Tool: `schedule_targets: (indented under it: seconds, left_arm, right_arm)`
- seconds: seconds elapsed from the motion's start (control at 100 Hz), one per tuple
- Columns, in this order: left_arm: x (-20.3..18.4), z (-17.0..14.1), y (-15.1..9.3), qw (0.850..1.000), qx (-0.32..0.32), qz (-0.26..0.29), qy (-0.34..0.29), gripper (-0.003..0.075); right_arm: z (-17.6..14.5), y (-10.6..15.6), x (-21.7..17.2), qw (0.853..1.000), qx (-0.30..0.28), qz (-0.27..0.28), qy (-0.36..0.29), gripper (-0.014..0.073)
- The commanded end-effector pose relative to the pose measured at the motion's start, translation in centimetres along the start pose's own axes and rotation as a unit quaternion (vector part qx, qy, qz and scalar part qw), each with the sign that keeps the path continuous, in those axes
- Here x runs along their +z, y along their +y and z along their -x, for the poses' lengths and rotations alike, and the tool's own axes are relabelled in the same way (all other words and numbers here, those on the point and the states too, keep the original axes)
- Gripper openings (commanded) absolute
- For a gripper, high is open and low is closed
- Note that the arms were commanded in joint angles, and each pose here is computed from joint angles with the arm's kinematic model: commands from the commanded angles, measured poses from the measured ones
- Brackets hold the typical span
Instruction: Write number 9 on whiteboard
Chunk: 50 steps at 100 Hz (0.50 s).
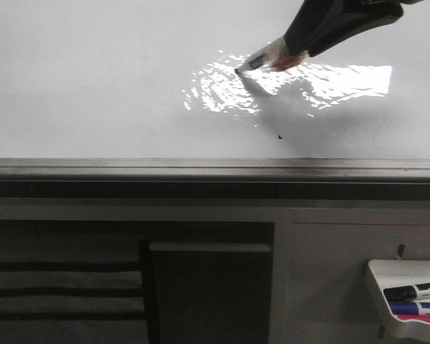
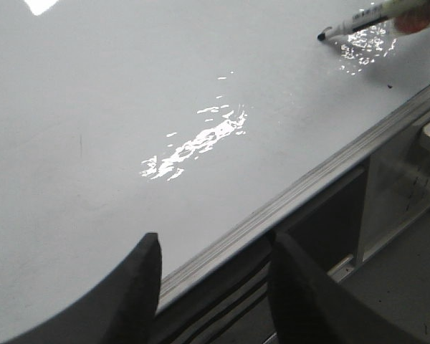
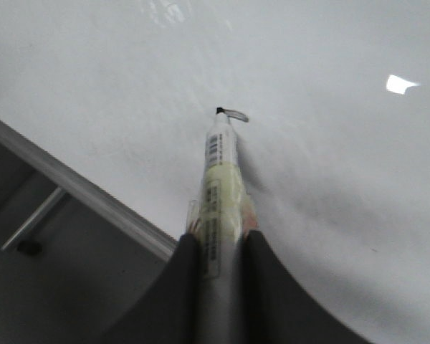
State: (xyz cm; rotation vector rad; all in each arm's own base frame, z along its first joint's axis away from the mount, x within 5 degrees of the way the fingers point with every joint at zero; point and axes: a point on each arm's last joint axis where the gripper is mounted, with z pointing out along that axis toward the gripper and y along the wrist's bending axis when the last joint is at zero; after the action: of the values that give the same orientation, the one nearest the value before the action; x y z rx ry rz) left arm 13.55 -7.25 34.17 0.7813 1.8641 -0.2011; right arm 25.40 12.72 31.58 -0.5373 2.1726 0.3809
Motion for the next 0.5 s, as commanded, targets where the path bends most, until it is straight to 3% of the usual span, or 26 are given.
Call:
schedule_targets:
  seconds: [0.0,0.11,0.33,0.49]
  left_arm:
    - [-0.5,1.4,0.5,0.999,-0.014,0.020,-0.048,0.0311]
    - [-0.5,1.4,0.5,0.999,-0.014,0.020,-0.049,0.0311]
    - [-0.5,1.4,0.5,0.999,-0.014,0.020,-0.049,0.0311]
    - [-0.5,1.4,0.5,0.999,-0.014,0.020,-0.049,0.0311]
  right_arm:
    - [0.8,0.1,0.0,1.000,-0.021,0.005,0.006,-0.0057]
    - [0.3,-0.4,-0.2,0.998,-0.042,-0.006,0.039,-0.0057]
    - [1.7,-2.3,-2.7,0.998,-0.007,-0.049,-0.042,-0.0057]
    - [1.4,-2.1,-2.7,0.999,-0.007,-0.045,-0.027,-0.0057]
